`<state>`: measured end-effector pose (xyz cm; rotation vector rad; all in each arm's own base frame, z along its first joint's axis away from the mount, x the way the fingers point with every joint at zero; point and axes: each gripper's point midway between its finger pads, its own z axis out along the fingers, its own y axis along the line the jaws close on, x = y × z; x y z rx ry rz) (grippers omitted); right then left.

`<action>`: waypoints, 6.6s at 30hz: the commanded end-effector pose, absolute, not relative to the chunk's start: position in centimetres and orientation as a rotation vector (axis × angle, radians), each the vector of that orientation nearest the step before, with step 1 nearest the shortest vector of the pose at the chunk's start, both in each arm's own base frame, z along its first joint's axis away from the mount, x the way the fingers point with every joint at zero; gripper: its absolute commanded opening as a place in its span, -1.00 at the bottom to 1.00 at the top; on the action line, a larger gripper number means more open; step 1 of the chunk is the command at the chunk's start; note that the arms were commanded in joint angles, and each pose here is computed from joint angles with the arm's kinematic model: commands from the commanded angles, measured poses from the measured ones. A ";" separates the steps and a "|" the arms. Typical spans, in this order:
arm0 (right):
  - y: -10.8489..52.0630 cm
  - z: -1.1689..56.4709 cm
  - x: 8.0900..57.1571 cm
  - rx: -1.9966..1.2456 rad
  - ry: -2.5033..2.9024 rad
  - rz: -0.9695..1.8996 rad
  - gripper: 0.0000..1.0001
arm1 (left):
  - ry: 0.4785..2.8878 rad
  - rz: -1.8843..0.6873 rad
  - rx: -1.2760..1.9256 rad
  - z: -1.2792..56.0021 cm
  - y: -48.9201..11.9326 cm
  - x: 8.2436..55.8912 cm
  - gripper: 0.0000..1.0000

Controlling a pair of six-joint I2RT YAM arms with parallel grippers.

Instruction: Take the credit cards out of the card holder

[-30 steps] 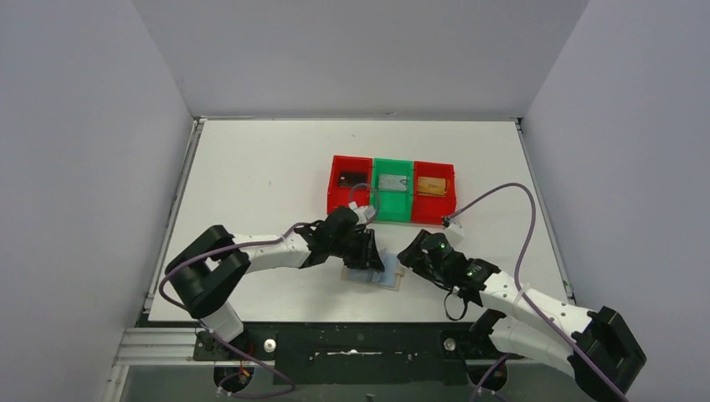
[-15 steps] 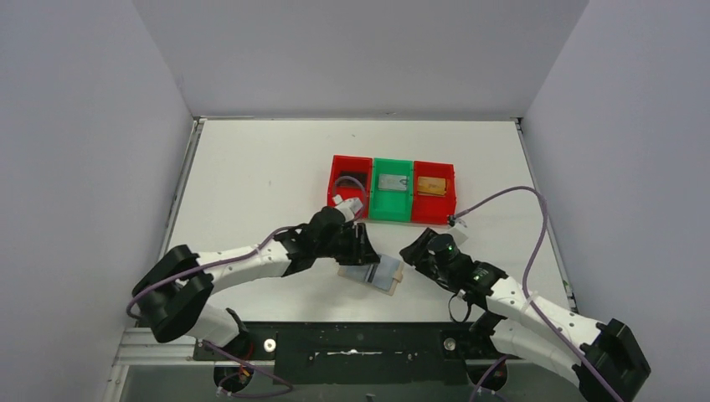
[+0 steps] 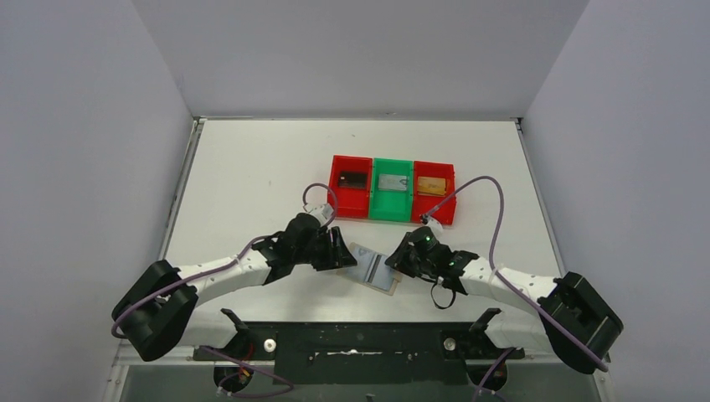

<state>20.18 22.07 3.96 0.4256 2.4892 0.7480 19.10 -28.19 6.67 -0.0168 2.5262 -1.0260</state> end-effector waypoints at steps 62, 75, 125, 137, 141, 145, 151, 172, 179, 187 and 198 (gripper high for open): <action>19.8 0.5 20.3 0.487 2.562 0.541 -0.64 | 2.550 -1.230 0.088 5.2 -33.9 19.3 -1.00; 22.4 3.8 21.7 0.314 2.514 0.547 -0.56 | 2.498 -1.219 0.025 6.5 -32.5 19.3 -1.00; 31.3 22.0 20.9 -0.217 1.860 1.376 0.63 | 1.897 -1.394 -0.218 19.5 -24.5 20.2 -1.00; 31.8 22.4 21.9 -0.218 1.852 1.545 0.40 | 1.837 -1.498 -0.105 22.0 -25.6 19.1 -1.00; 32.6 23.1 20.9 -0.283 1.836 1.646 0.31 | 1.817 -1.534 -0.099 22.5 -25.9 18.9 -1.00; 33.0 22.9 20.6 -0.287 1.833 1.697 0.22 | 1.795 -1.564 -0.078 23.3 -26.2 18.8 -1.00; 32.6 23.2 20.5 -0.279 1.806 1.720 0.12 | 1.782 -1.568 -0.083 23.8 -26.1 18.8 -1.00; 31.4 23.8 19.1 -0.326 1.751 1.800 -0.53 | 1.762 -1.577 -0.100 24.4 -26.0 19.0 -1.00; 31.2 23.8 19.1 -0.315 1.738 1.796 -0.76 | 1.770 -1.580 -0.108 24.0 -26.0 18.9 -1.00; 30.9 24.2 19.4 -0.309 1.722 1.777 -1.00 | 1.789 -1.566 -0.138 23.5 -25.8 19.1 -0.80; 27.8 22.7 23.8 -0.281 1.845 1.280 -1.00 | 1.845 -1.350 -0.230 23.1 -23.4 20.4 0.52</action>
